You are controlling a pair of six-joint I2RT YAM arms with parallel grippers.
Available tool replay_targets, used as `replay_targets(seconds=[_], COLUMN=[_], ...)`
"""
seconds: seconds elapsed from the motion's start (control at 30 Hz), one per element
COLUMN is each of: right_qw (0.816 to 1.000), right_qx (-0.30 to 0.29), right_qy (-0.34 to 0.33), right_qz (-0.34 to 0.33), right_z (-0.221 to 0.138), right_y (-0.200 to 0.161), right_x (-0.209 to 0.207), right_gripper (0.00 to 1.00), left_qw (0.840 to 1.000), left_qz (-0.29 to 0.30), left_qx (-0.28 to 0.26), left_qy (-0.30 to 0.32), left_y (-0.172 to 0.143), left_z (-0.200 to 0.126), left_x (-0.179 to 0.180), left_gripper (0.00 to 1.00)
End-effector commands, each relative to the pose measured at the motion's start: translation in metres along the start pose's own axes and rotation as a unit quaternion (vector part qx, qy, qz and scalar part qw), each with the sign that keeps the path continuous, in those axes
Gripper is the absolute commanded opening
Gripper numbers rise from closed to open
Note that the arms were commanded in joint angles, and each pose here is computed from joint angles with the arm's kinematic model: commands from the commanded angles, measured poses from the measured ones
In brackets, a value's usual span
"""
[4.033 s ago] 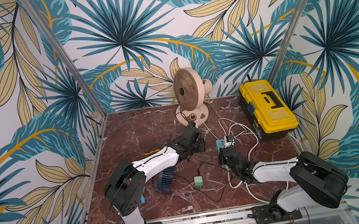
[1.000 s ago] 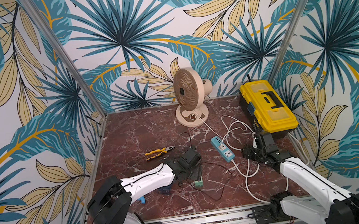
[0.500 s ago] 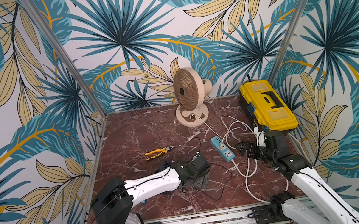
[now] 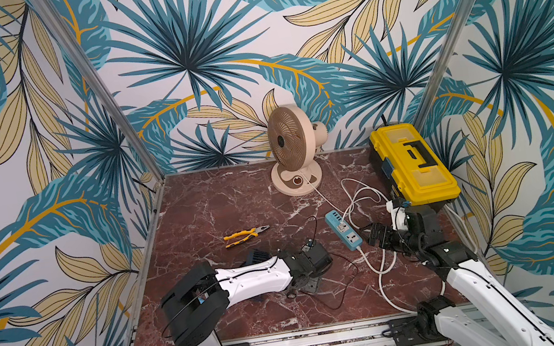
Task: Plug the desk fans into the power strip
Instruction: Pick up the plug from the center of the board.
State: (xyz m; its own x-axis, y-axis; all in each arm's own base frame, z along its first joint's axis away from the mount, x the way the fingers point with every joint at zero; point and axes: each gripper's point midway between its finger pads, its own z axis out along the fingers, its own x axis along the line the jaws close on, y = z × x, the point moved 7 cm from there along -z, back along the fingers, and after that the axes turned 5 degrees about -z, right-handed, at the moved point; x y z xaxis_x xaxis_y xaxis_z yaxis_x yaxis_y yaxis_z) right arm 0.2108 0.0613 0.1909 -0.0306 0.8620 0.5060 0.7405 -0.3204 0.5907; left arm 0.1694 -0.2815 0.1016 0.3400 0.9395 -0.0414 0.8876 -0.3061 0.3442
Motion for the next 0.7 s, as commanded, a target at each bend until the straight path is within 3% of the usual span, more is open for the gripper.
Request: replay_targets(seconds=[0.0,0.43,0.57,0.67], right_qw=[1.0,0.999,0.999,0.998], right_qx=[0.007,0.009,0.013,0.015], right_qy=[0.022,0.043,0.051,0.054], right_qz=[-0.009,-0.009,-0.009,-0.01], right_z=[0.005,0.004,0.004,0.004], right_y=[-0.006,-0.006,-0.007,-0.007], right_x=[0.0,0.005,0.006,0.007], right_gripper=[0.96,0.94,0.99,0.99], left_qw=[1.0,1.0,1.0,1.0], left_qz=[-0.011,-0.022,-0.019,-0.02], left_qx=[-0.004,0.002,0.003,0.003], left_qy=[-0.004,0.001,0.009,0.009], left_y=[-0.005,-0.017,-0.018,-0.018], left_z=[-0.002,0.009,0.013,0.016], left_x=[-0.005,-0.004,-0.003,-0.003], left_gripper=[0.73,0.59,0.58,0.51])
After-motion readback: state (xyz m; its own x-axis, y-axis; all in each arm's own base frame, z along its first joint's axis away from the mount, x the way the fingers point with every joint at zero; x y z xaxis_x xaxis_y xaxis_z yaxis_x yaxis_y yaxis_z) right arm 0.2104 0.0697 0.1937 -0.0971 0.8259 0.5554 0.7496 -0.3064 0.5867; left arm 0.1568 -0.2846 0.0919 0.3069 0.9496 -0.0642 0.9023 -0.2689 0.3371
